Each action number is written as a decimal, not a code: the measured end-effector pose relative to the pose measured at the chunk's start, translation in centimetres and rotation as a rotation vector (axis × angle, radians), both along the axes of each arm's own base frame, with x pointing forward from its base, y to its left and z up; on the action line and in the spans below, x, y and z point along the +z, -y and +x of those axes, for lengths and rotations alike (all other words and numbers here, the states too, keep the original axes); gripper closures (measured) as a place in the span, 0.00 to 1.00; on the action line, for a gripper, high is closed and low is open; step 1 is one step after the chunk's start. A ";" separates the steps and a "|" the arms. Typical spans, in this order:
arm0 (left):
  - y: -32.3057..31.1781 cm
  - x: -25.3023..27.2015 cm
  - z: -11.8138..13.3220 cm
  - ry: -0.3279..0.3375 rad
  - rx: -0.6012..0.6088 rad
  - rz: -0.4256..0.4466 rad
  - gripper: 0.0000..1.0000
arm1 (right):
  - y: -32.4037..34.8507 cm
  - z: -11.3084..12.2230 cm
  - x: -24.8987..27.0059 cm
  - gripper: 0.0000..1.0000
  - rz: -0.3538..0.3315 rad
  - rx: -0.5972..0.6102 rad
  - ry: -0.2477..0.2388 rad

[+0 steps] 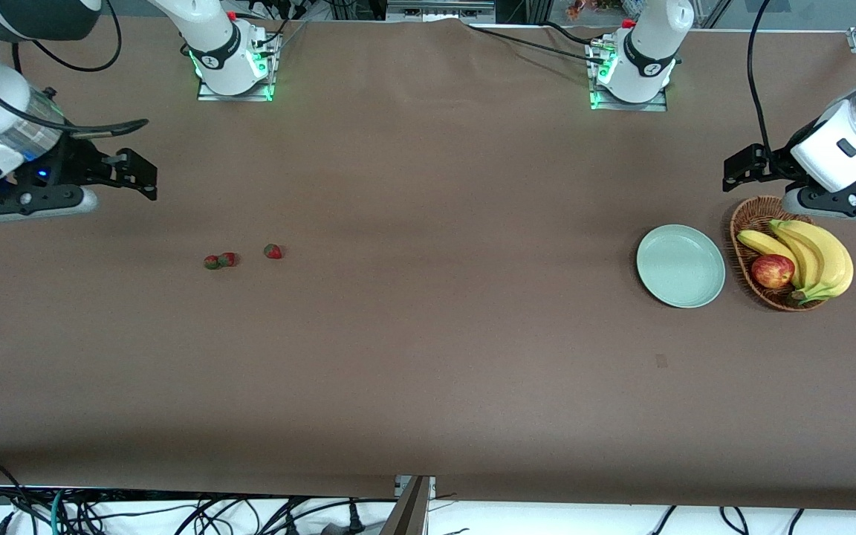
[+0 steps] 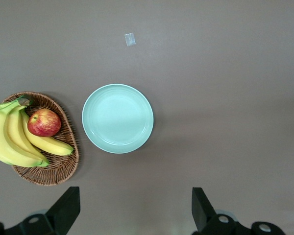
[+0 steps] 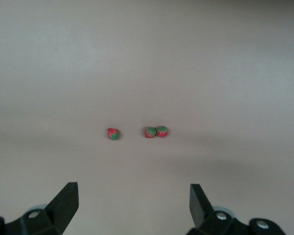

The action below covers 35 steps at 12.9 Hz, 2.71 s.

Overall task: Collect all strawberries into plate
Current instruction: 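Reach down and grasp one strawberry with the right gripper, then carry the strawberry to mid-table and release it with the right gripper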

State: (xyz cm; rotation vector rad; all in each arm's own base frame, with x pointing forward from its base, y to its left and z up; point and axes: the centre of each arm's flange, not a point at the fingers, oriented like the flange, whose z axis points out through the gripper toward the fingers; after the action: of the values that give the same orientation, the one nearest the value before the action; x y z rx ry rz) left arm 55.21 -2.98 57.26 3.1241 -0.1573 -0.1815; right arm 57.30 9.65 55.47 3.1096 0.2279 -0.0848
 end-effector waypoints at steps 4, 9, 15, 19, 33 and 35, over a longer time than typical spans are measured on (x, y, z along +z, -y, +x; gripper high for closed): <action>0.0 0.0 0.1 0.001 0.000 0.000 0.00 | -3.1 2.9 -12.0 0.00 -0.008 0.034 -0.175; 0.0 0.0 0.1 0.001 0.000 0.000 0.00 | -6.2 1.4 -23.8 0.00 0.032 -0.018 -0.109; 0.0 0.0 0.1 0.001 0.000 0.000 0.00 | -5.7 -5.3 -34.9 0.00 0.038 -0.029 -0.049; 0.0 0.0 0.1 0.001 0.000 0.000 0.00 | -6.4 -5.3 -37.4 0.09 0.050 -0.022 -0.017; 0.0 -0.1 0.2 -0.002 -0.001 0.000 0.00 | -14.0 -3.5 -32.1 0.69 0.091 -0.133 -0.021; 0.0 -0.1 0.2 -0.002 -0.001 0.000 0.00 | -18.4 -2.5 -29.5 0.69 0.138 -0.186 0.012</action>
State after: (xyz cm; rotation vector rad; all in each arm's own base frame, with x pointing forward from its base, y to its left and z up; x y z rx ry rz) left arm 55.39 -3.02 57.11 3.1237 -0.1582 -0.1845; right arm 54.76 28.01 25.95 3.2599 -0.0592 -0.0556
